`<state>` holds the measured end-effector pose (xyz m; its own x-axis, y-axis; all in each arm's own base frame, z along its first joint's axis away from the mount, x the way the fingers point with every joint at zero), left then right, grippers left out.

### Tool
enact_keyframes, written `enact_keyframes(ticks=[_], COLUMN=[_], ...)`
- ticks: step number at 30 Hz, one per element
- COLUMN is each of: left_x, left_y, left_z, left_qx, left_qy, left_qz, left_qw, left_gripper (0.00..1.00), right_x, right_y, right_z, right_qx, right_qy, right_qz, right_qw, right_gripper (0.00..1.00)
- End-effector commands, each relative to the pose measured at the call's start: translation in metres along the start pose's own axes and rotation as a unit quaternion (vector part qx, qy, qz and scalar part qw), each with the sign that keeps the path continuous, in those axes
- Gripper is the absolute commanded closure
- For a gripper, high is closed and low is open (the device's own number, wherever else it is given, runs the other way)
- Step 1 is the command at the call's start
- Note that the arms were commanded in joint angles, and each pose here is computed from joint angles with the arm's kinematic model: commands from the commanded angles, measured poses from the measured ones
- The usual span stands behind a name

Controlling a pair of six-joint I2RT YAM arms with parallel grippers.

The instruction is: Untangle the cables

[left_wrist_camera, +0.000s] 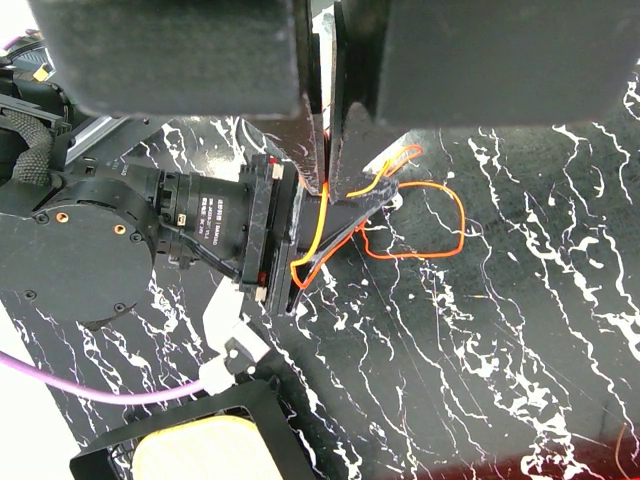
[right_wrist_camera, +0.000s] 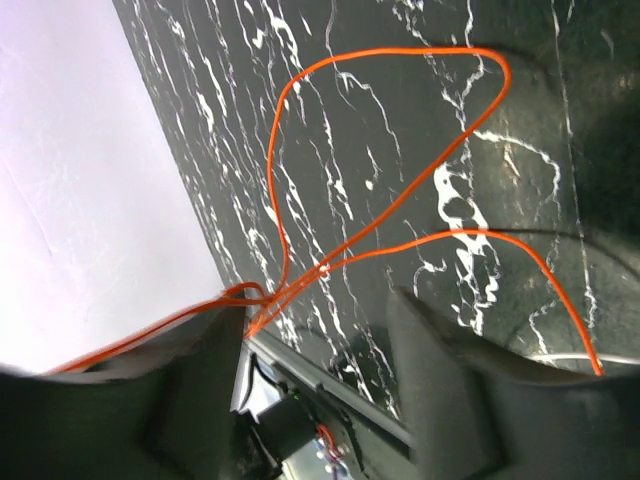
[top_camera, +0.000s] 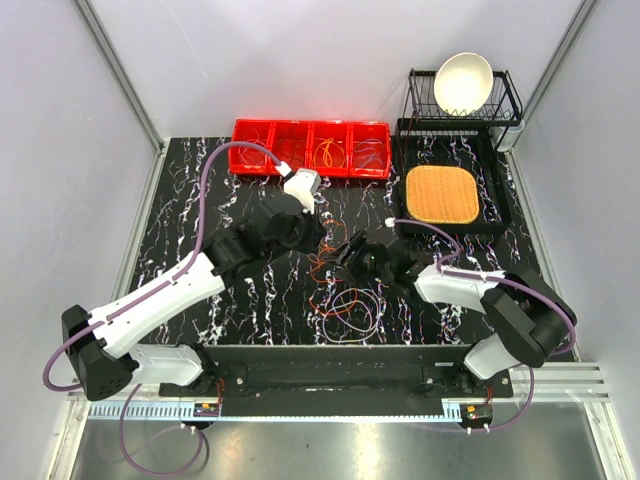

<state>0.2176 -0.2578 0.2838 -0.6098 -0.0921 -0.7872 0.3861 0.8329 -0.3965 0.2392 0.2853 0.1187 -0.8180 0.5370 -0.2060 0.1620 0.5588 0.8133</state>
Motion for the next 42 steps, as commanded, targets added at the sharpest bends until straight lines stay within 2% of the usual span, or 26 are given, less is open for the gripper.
enact_keyframes(ticks=[1, 3, 9, 10, 13, 20, 21, 22, 23, 24, 25, 26, 27, 30, 36, 42], left_x=[-0.008, -0.009, -0.010, -0.009, -0.008, -0.014, -0.015, -0.015, -0.009, -0.013, -0.010, 0.001, 0.001, 0.010, 0.017, 0.028], left_y=[-0.008, -0.008, -0.008, -0.008, -0.003, 0.007, 0.014, 0.020, 0.031, 0.051, 0.064, 0.081, 0.102, 0.125, 0.123, 0.129], left_z=[0.000, 0.000, -0.003, -0.002, -0.003, -0.009, -0.009, -0.008, -0.007, -0.005, -0.004, -0.004, -0.005, -0.019, -0.061, -0.104], left_qx=[0.019, 0.019, 0.020, 0.019, 0.006, -0.021, -0.039, -0.051, -0.080, -0.115, -0.138, -0.172, -0.192, -0.205, -0.192, -0.201], left_qy=[-0.020, -0.021, -0.021, -0.020, -0.021, -0.034, -0.035, -0.031, -0.008, -0.001, 0.014, 0.048, 0.061, 0.085, 0.060, 0.029], left_qz=[-0.012, -0.012, -0.011, -0.011, -0.009, -0.013, -0.023, -0.029, -0.033, -0.059, -0.069, -0.077, -0.102, -0.125, -0.128, -0.112], left_qw=[1.000, 1.000, 1.000, 1.000, 1.000, 0.999, 0.998, 0.998, 0.996, 0.992, 0.988, 0.981, 0.974, 0.967, 0.971, 0.973], left_gripper=[1.00, 1.00, 1.00, 1.00, 1.00, 0.98, 0.92, 0.78, 0.53, 0.37, 0.27, 0.02, 0.01, 0.01, 0.01, 0.01], right_x=[-0.010, -0.009, -0.010, -0.010, -0.013, -0.022, -0.023, -0.026, -0.028, -0.029, -0.034, -0.036, -0.040, -0.048, -0.066, -0.085], right_y=[0.019, 0.018, 0.014, 0.015, 0.020, 0.034, 0.039, 0.047, 0.050, 0.058, 0.071, 0.079, 0.094, 0.119, 0.162, 0.194], right_z=[0.008, 0.011, 0.014, 0.012, 0.007, -0.014, -0.021, -0.026, -0.030, -0.041, -0.049, -0.055, -0.068, -0.093, -0.125, -0.131], right_qx=[-0.013, -0.012, 0.002, 0.000, -0.002, -0.013, -0.020, -0.027, -0.029, -0.033, -0.044, -0.048, -0.049, -0.064, -0.086, -0.094], right_qy=[-0.029, -0.023, -0.029, -0.031, -0.039, -0.067, -0.069, -0.073, -0.078, -0.082, -0.090, -0.091, -0.092, -0.104, -0.135, -0.157], right_qz=[-0.011, -0.014, -0.022, -0.024, -0.035, -0.076, -0.082, -0.087, -0.103, -0.114, -0.124, -0.145, -0.157, -0.188, -0.223, -0.245], right_qw=[0.999, 1.000, 0.999, 0.999, 0.999, 0.995, 0.994, 0.993, 0.991, 0.989, 0.987, 0.984, 0.982, 0.974, 0.962, 0.952], right_gripper=[0.44, 0.56, 0.75, 0.84, 0.99, 1.00, 1.00, 1.00, 1.00, 1.00, 1.00, 1.00, 1.00, 1.00, 1.00, 1.00])
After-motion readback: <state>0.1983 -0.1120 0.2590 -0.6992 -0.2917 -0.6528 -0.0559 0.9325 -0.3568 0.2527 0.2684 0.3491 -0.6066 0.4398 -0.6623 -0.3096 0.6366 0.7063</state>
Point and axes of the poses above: each gripper's point midway between its finger pads, its own z axis out along the fingers, its own y axis along the line the jaws close on, x = y × z, the point moved 5 cm from there along -z, back along the fingers, and after that the axes turned 7 degrees about -z, right-handed, at the moved point
